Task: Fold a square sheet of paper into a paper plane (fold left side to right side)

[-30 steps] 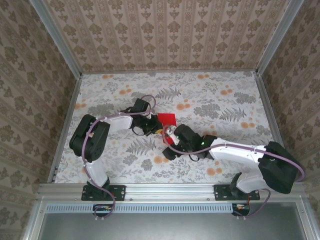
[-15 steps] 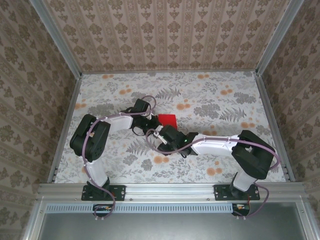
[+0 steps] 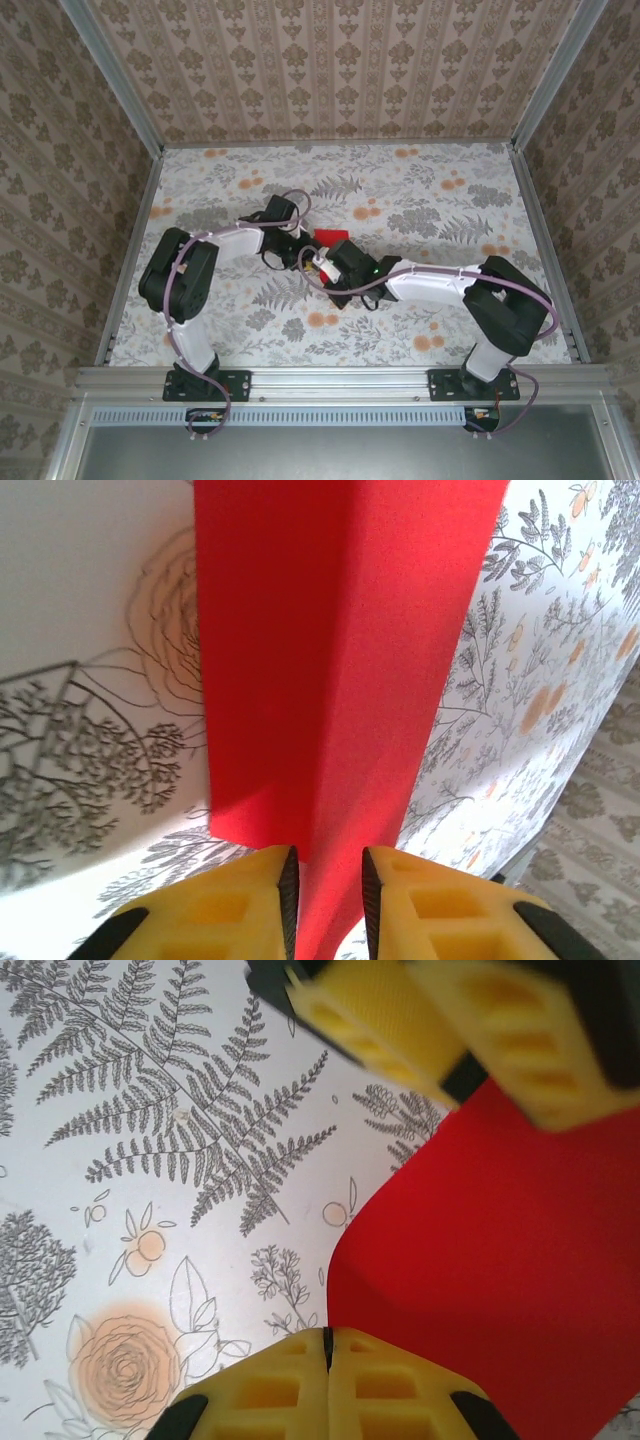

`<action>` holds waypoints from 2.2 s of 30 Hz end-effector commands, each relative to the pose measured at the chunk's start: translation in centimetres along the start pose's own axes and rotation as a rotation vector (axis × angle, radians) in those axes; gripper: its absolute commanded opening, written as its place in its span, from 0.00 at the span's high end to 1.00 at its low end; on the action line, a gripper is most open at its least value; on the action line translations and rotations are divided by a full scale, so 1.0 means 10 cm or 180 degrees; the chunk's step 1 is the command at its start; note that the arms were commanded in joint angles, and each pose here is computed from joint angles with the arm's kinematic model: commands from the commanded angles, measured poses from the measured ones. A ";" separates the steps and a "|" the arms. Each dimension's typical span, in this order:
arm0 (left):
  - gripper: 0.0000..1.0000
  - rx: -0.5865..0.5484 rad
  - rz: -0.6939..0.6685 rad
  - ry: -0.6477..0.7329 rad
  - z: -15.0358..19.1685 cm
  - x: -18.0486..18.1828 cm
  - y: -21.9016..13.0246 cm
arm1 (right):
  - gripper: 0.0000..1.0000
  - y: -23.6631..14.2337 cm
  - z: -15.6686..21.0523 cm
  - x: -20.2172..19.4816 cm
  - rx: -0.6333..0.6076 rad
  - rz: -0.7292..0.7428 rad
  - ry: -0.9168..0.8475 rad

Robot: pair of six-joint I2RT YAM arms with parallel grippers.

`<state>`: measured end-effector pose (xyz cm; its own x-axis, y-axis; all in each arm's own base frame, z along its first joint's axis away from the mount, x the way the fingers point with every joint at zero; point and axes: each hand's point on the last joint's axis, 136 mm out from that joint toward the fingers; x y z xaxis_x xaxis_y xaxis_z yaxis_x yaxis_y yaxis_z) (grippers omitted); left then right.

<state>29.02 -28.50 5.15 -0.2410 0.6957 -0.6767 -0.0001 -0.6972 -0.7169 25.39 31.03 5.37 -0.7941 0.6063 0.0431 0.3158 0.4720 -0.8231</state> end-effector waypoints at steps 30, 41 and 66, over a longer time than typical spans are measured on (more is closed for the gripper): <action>0.92 0.0579 -0.0263 0.0804 -0.33 -0.01 0.44 | 1.00 0.10 -0.01 0.01 0.0217 -0.0914 0.0886; 0.95 0.0628 -0.0403 0.0820 -0.31 0.14 0.52 | 1.00 0.15 0.15 -0.42 0.0396 -0.0547 0.1189; 0.96 0.0595 -0.0377 0.0811 -0.32 0.11 0.54 | 1.00 0.20 0.17 -0.72 0.0444 -0.0198 0.1335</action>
<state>32.82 -31.42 2.18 0.0342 0.7366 -0.6755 -0.1655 -0.6624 -0.7307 30.21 26.86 2.58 -0.5464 0.7776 0.3110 0.1736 0.4684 -0.8663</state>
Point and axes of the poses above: each hand's point on the last joint's axis, 136 mm out from that joint toward the fingers, its own y axis out along the fingers, its own x axis along the line the jaws close on, z = x × y, and after that the axes turned 5 degrees about -y, right-handed
